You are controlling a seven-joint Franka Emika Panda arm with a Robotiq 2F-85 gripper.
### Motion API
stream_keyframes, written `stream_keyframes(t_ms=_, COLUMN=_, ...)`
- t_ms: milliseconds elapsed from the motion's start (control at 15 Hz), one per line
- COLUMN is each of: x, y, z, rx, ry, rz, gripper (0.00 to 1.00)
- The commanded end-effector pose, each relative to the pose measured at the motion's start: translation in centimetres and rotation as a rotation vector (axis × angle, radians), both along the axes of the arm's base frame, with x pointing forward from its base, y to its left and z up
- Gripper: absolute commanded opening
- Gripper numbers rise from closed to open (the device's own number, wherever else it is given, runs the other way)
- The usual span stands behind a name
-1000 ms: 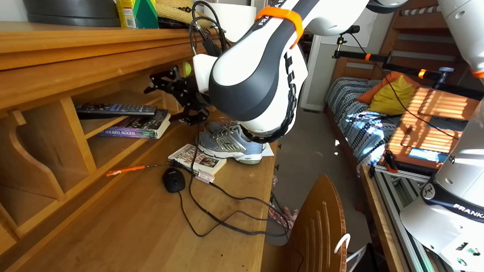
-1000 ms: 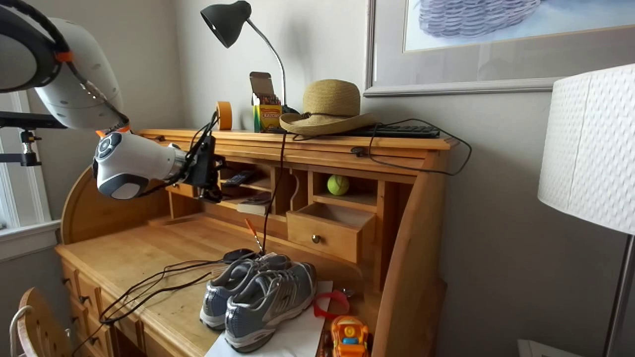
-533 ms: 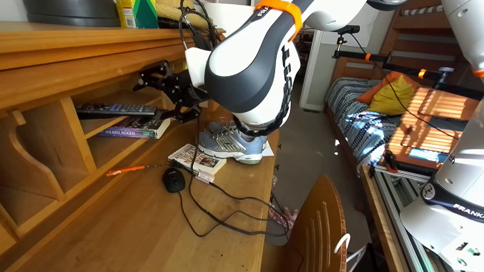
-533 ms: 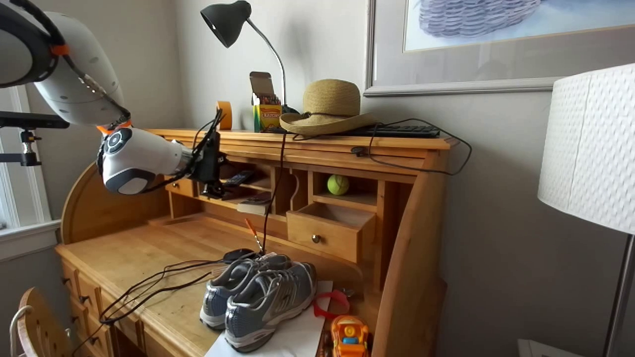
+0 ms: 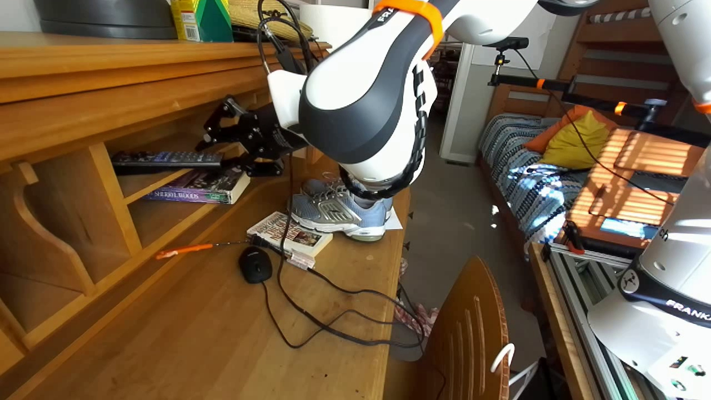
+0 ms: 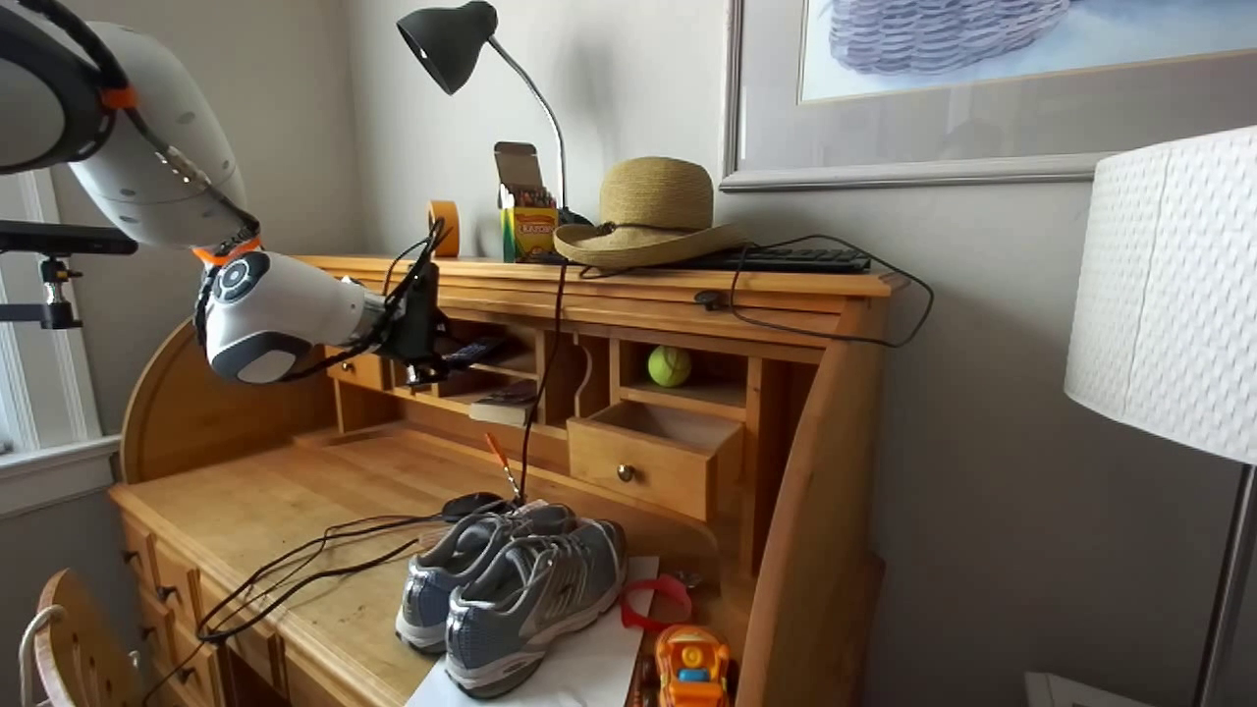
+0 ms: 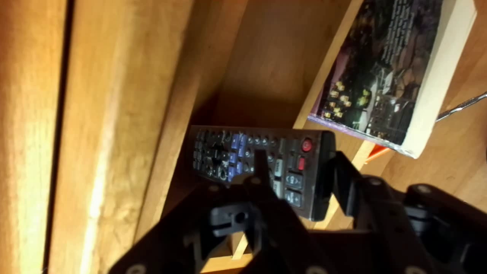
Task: Open the drawer on the right then pick up the remote control and put it on the countertop.
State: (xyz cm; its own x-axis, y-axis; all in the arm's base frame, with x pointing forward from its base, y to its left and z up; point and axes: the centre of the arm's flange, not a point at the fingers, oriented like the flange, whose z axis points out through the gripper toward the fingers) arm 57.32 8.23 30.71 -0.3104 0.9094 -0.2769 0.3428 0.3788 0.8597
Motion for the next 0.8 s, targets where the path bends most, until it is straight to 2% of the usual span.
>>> stream_keyframes(t_ms=0, x=3.3, y=3.7, z=-1.5, rx=-0.042, ry=0.005, rz=0.021, gripper=0.13)
stream_keyframes(t_ms=133, x=3.0, y=3.8, z=-1.7, rx=-0.04, ry=0.007, rz=0.022, gripper=0.04)
stream_keyframes(t_ms=333, x=1.6, y=3.8, z=-1.9, rx=-0.042, ry=0.007, rz=0.027, gripper=0.07)
stream_keyframes(t_ms=733, x=-6.1, y=3.6, z=-3.6, rx=-0.009, ry=-0.025, rz=0.007, gripper=0.07)
